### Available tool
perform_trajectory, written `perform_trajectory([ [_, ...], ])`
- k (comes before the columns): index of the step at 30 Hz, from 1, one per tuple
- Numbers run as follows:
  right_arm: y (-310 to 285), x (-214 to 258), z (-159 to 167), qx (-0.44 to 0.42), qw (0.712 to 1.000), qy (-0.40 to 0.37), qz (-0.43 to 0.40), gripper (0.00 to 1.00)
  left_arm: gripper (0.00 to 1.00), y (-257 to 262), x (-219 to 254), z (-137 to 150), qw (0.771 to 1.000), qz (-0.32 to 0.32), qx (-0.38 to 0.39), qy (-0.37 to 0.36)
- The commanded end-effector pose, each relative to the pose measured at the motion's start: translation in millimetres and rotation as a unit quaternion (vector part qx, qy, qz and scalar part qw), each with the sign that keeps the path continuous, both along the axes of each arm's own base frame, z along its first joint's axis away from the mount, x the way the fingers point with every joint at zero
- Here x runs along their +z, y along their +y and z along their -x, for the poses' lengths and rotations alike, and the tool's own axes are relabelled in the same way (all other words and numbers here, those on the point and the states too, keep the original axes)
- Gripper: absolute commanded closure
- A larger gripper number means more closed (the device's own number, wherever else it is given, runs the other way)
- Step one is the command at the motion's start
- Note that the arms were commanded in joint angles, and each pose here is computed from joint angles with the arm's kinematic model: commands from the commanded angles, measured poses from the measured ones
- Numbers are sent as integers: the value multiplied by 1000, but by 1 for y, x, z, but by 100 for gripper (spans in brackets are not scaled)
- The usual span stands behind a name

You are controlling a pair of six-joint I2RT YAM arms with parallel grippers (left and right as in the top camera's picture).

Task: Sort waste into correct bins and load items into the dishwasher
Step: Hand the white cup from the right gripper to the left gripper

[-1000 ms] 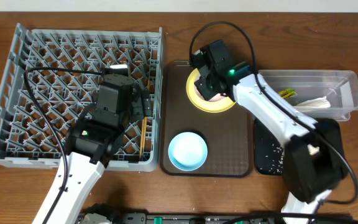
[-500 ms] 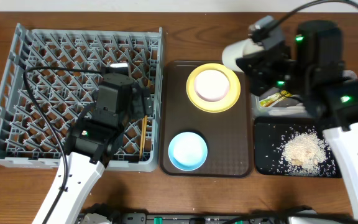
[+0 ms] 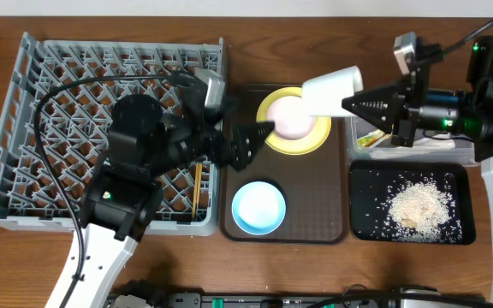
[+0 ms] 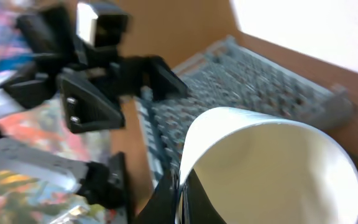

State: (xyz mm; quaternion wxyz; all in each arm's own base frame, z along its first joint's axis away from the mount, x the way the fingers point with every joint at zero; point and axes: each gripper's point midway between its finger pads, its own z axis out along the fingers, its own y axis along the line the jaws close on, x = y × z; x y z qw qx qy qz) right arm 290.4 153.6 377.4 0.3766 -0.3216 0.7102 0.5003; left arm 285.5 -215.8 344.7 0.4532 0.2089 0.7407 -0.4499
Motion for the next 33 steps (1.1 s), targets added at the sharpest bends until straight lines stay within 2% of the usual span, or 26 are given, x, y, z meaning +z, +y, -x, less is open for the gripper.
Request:
perform_trajectory([
  [1,15,32,31,94,991,-49,-86,99,1,-11,15,24,996,38,-80,16],
  [5,27,36,42,129,985,-58,-99,99,1,-11,18,21,995,52,-79,27],
  [8,44,36,54,163,979,-67,-100,99,1,-17,36,33,989,80,-127,12],
  [12,57,37,63,190,974,-77,-101,99,1,-17,41,33,988,85,-128,4],
  [19,71,37,72,217,966,-97,-97,99,0,-17,41,34,986,101,-125,47],
  [21,72,36,71,217,967,-99,-93,99,6,-18,42,37,984,103,-136,45],
  [24,73,32,68,208,970,-99,-82,99,23,-19,45,41,983,104,-148,40],
  [27,73,31,67,205,971,-100,-78,99,30,-19,45,41,983,104,-148,38],
  [33,73,31,66,204,971,-100,-77,98,48,-19,47,41,983,105,-148,34],
])
